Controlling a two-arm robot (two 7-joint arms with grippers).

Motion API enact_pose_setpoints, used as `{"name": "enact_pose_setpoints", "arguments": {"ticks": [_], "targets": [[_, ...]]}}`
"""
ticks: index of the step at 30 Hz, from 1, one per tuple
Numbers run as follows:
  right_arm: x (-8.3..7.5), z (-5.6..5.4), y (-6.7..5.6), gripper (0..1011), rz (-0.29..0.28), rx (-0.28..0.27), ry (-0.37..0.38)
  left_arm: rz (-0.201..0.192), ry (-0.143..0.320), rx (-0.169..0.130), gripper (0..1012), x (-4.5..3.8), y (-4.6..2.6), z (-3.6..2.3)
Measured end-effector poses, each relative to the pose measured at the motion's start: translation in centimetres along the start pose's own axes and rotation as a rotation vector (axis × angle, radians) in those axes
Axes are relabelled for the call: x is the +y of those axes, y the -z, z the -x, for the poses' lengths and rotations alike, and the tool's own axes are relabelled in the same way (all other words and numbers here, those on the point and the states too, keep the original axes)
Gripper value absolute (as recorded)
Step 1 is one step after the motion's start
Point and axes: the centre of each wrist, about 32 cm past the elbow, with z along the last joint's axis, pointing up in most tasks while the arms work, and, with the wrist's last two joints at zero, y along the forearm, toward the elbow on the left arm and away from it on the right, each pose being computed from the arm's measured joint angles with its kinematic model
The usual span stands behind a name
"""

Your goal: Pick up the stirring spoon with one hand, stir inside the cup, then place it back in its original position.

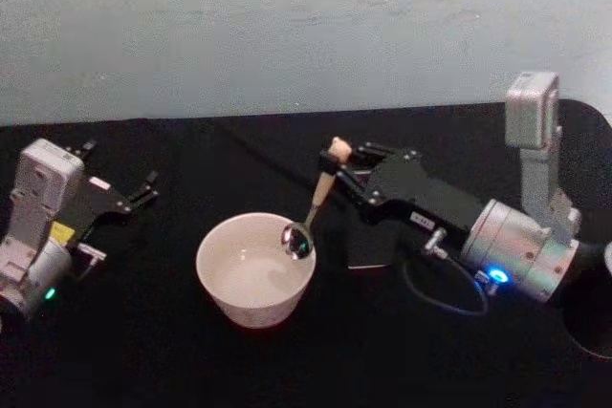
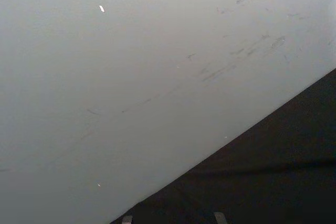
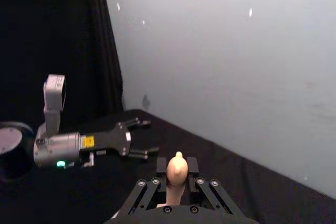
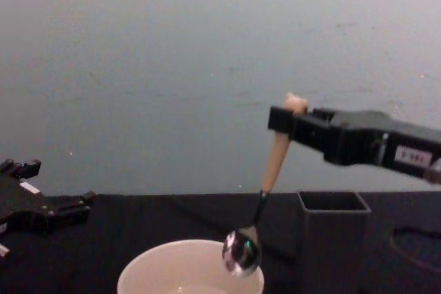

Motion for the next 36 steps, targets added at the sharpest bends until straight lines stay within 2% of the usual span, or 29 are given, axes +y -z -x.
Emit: {"name": "enact_pose_setpoints", "arguments": {"ticks": [5, 12, 25, 36], "targets": [[0.6, 0.0, 1.1, 214, 0.036, -0.012, -0.016, 0.0, 0.0, 0.0, 1002, 0.0, 0.0, 0.0], [1.3, 0.0, 2.0, 214, 0.067, -0.032, -0.033, 0.0, 0.0, 0.0, 1001, 0.0, 0.0, 0.0], [2.2, 0.5, 2.7, 214, 0.099, -0.058, -0.066, 0.0, 0.0, 0.0, 1001, 0.0, 0.0, 0.0], [2.9, 1.5, 3.0, 214, 0.129, -0.072, -0.123, 0.0, 0.0, 0.0, 1001, 0.0, 0.0, 0.0]]}}
